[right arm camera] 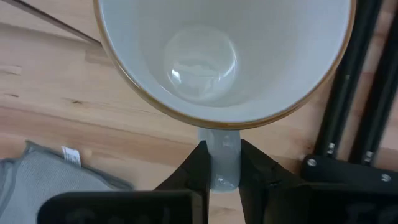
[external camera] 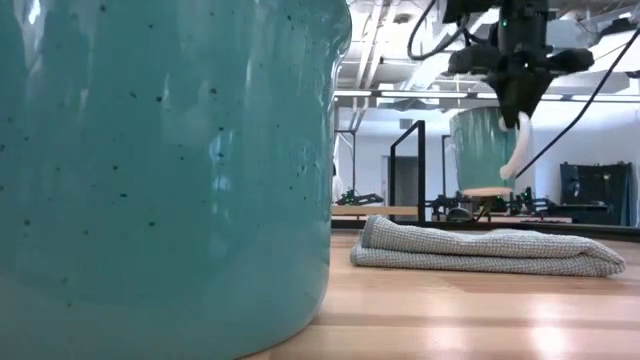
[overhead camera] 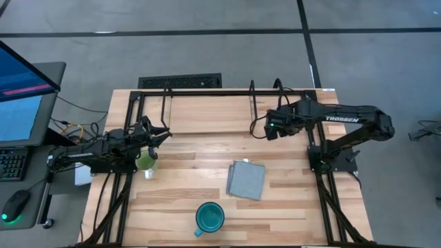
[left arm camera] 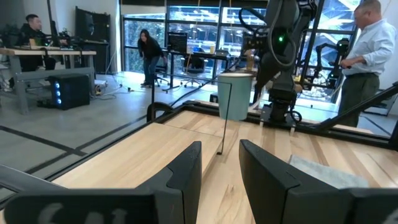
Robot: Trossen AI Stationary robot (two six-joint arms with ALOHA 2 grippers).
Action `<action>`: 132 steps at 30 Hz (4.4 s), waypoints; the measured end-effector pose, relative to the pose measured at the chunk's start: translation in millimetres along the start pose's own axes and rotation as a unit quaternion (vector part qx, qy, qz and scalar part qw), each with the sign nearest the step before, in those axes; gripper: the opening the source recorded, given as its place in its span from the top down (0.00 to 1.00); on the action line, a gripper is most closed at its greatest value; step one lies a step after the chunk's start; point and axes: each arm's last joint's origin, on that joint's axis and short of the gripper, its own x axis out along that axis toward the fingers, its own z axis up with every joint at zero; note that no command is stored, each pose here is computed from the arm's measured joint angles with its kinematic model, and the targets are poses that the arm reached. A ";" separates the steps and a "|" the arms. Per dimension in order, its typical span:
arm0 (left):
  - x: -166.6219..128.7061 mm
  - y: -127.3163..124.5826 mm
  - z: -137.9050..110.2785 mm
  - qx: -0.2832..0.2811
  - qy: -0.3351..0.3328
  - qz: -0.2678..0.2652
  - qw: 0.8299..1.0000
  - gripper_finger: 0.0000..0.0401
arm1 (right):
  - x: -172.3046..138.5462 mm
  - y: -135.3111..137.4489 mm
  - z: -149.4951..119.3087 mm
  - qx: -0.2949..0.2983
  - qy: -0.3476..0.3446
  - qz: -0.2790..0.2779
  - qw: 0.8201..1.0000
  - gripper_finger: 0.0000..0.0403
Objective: Stack small to large cups/mugs on shelf
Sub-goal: Put the white mug on the shelf
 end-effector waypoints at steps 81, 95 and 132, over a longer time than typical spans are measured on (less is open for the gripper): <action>-0.2 1.8 -3.0 0.052 0.017 0.027 0.998 0.76 | -4.6 127.7 96.3 -0.120 -0.072 0.131 0.981 0.84; -0.2 2.0 -3.1 0.049 0.017 0.030 0.998 0.76 | 29.7 132.9 105.4 -0.045 -0.037 0.058 0.997 0.84; -0.1 2.0 -3.4 0.039 0.017 0.030 0.999 0.76 | 29.4 130.3 105.9 0.024 -0.068 0.029 0.997 0.84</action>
